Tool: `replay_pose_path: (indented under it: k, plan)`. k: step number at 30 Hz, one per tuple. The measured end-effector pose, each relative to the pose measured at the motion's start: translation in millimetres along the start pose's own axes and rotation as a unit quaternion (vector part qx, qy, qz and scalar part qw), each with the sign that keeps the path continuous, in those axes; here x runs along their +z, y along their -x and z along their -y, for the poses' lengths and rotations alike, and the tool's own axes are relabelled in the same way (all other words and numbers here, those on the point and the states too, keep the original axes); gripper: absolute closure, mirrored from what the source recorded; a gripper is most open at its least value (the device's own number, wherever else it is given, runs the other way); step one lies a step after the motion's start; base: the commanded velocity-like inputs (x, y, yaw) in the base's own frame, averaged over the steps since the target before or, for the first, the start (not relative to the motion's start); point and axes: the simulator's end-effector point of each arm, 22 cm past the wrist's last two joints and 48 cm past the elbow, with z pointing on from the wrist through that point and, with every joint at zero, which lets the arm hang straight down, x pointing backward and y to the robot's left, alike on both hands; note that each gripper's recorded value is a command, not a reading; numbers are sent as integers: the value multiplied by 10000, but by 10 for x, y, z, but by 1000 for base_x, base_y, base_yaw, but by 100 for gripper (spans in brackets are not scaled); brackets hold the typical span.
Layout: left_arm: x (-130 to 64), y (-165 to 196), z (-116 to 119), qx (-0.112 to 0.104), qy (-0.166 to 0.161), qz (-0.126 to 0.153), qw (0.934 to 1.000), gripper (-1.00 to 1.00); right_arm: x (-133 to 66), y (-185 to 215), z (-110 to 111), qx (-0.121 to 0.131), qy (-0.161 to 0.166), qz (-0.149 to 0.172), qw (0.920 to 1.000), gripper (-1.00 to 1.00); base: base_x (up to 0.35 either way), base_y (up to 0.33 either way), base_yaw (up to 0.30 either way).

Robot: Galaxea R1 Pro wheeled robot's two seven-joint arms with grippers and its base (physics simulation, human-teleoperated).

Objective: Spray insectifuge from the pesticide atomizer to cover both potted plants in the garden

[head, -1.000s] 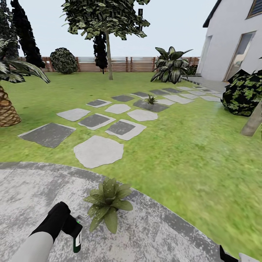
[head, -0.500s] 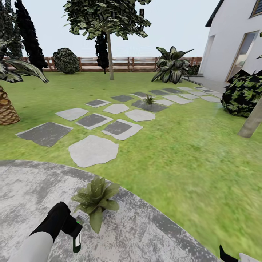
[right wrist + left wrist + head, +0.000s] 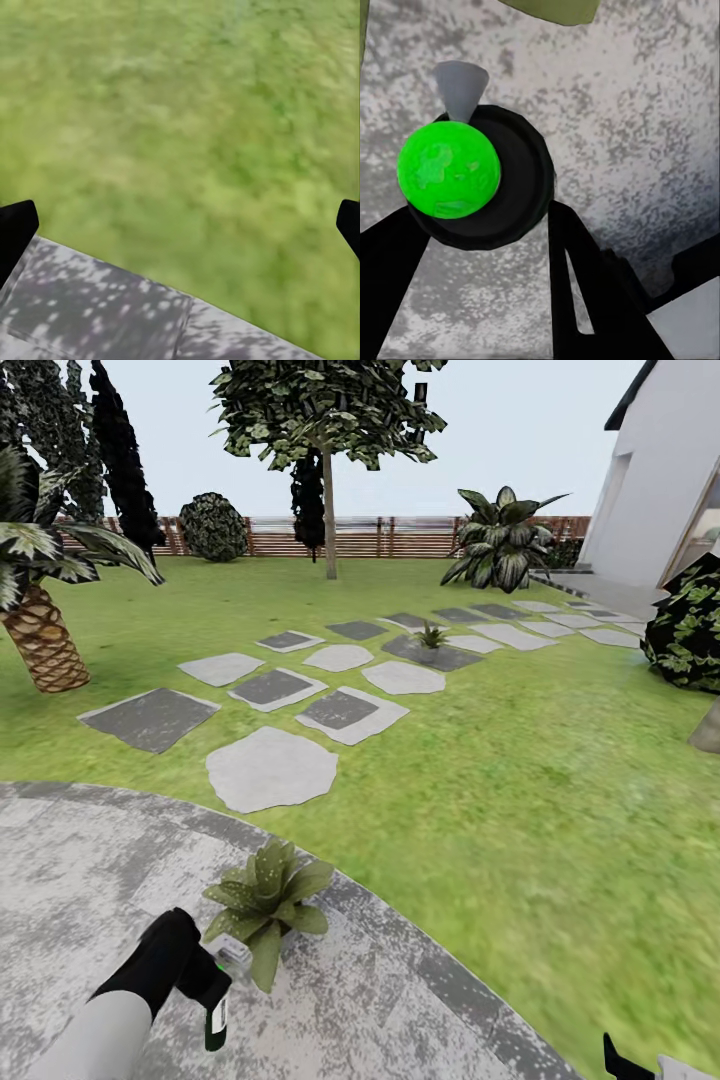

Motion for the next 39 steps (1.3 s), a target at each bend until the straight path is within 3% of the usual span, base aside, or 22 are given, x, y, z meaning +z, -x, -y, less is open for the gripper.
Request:
replay_pose_path:
  k: [2,4,7,13,19,29,34,39]
  plan:
    - [-16,-72,-32,-142,58,-192,9997,100,0,0,0,-2,1,0,10000,-100,0,0,0]
    - [-70,-96,-54,-464,91,-367,9982,100,0,1,0,-1,1,1,10000,-100,0,0,0]
    - [-259,178,-112,-628,138,-237,9976,100,-1,0,3,2,-3,0,10000,-100,0,0,0]
    - [-348,228,-231,-681,231,-199,9972,100,-1,-3,3,0,-3,-4,10000,-100,0,0,0]
    - [-306,208,-193,-620,221,-204,9976,100,1,2,12,-9,-7,0,10000,-100,-5,0,0]
    - [-286,223,-150,-629,176,-183,9977,100,1,-6,9,-6,-5,-12,10000,-100,-274,0,6]
    - [-329,322,-117,-625,137,-102,9979,100,0,-3,2,-6,2,-7,10000,-100,-30,0,217]
    - [-613,755,-173,-587,203,229,9978,100,-1,-4,7,-4,-3,-9,10000,-100,-1,0,49]
